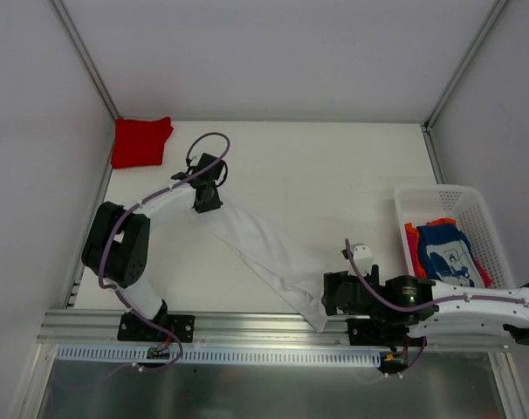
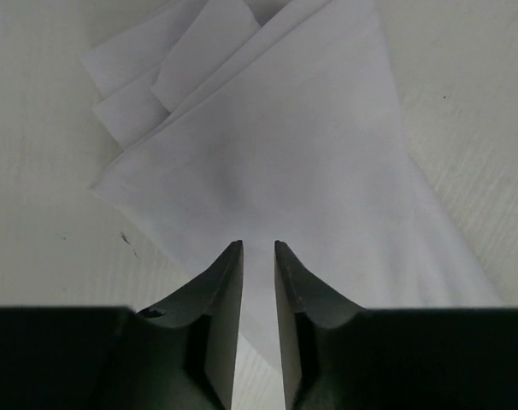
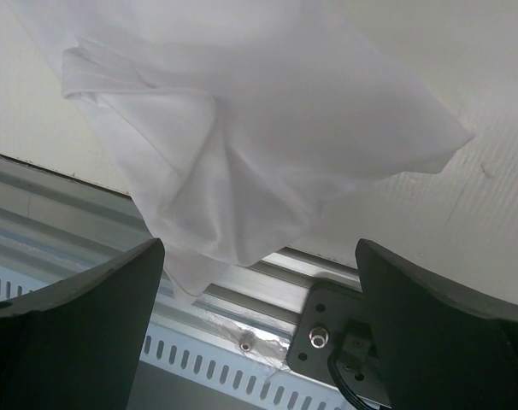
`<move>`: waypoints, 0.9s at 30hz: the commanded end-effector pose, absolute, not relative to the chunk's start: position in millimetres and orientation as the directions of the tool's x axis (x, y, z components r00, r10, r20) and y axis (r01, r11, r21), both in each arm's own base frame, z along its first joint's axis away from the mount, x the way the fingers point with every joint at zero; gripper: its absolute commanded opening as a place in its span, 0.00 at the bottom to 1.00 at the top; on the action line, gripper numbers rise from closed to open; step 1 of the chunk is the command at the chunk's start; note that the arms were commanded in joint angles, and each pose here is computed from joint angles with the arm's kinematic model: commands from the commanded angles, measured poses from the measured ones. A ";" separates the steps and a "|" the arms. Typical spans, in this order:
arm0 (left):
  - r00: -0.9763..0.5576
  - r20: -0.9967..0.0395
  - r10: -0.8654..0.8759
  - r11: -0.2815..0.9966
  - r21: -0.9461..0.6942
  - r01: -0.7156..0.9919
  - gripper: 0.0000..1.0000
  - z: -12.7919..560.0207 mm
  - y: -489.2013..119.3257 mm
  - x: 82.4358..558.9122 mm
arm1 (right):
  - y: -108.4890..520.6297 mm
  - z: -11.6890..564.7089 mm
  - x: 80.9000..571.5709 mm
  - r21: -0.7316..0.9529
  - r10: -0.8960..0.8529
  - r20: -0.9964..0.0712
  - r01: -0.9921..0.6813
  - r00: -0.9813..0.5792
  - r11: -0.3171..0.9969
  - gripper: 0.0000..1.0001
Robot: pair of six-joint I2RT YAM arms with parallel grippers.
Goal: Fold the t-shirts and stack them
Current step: Fold the tshirt
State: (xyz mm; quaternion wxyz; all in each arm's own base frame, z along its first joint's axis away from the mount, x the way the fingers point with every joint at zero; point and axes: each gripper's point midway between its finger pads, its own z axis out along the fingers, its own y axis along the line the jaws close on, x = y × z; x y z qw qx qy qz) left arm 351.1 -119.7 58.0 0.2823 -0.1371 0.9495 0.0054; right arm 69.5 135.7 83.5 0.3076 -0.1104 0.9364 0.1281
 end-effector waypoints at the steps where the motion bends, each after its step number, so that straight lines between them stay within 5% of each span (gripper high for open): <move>1: -0.816 -0.509 -0.275 0.956 -0.056 -0.287 0.19 43.9 -118.4 349.6 | 117.9 84.1 73.5 0.146 -0.106 -0.620 -0.246 -0.778 0.958 1.00; 6: -0.839 -0.472 -0.270 0.957 -0.032 -0.290 0.00 26.6 -119.6 348.8 | 111.3 84.8 74.0 0.167 -0.082 -0.626 -0.236 -0.776 0.957 0.99; 18: -0.886 -0.414 -0.211 0.975 -0.019 -0.223 0.00 3.3 -136.3 371.4 | 92.1 88.7 76.8 0.177 -0.041 -0.636 -0.198 -0.771 0.964 0.99; 27: -0.885 -0.448 -0.128 0.992 -0.073 -0.107 0.00 23.5 -165.6 436.1 | 90.2 93.3 77.9 0.214 -0.009 -0.642 -0.191 -0.767 0.958 0.99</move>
